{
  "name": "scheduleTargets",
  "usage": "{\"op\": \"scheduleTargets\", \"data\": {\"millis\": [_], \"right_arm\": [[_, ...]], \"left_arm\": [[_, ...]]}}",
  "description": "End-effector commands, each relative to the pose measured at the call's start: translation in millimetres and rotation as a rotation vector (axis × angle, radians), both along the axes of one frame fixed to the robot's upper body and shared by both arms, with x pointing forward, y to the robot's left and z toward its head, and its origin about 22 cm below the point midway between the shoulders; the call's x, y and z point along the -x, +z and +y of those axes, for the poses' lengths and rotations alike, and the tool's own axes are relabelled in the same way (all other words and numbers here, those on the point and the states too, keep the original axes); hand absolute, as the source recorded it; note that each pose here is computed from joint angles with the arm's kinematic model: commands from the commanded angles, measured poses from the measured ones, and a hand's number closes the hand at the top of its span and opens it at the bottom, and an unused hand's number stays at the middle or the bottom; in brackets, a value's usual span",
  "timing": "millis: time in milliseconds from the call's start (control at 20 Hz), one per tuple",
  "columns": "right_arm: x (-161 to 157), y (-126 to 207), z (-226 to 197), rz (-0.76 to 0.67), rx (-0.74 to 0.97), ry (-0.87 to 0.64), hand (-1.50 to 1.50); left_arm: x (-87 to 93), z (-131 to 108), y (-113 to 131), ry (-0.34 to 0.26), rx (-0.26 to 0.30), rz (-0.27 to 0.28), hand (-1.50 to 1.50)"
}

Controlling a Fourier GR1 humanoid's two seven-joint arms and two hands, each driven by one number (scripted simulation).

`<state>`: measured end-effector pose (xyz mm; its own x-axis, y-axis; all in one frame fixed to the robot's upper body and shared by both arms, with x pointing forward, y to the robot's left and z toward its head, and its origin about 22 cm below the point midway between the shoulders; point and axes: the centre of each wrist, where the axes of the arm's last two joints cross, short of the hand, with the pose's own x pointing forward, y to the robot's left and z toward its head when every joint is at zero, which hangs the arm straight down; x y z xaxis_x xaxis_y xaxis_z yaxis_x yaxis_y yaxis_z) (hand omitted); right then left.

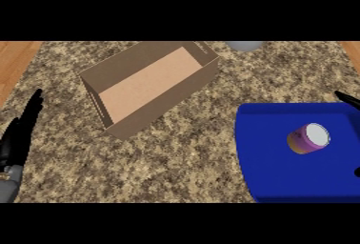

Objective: Pick the can from the tray and place it in the cardboard box

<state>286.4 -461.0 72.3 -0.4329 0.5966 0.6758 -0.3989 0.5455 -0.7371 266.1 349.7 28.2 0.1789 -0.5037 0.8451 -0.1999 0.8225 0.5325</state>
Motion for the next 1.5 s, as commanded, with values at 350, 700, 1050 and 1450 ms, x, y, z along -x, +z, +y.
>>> {"op": "scheduleTargets", "data": {"millis": [350,700,1050,1450], "right_arm": [[-50.5,1.1,35.3,0.144,0.416,0.251,-1.50],[-71.4,-9.0,55.0,0.186,0.493,0.253,-1.50],[-75.9,-44.2,70.2,0.187,0.513,0.272,-1.50],[-88.9,-13.9,72.0,0.184,0.459,0.314,-1.50]], "left_arm": [[-6.1,-3.7,-6.0,0.010,-0.003,0.006,0.00],[7.8,5.3,-8.5,0.035,-0.007,0.006,0.00],[4.0,3.3,-21.3,0.044,-0.014,0.016,0.00],[-0.1,-0.8,-18.4,0.038,-0.002,0.026,0.00]]}}
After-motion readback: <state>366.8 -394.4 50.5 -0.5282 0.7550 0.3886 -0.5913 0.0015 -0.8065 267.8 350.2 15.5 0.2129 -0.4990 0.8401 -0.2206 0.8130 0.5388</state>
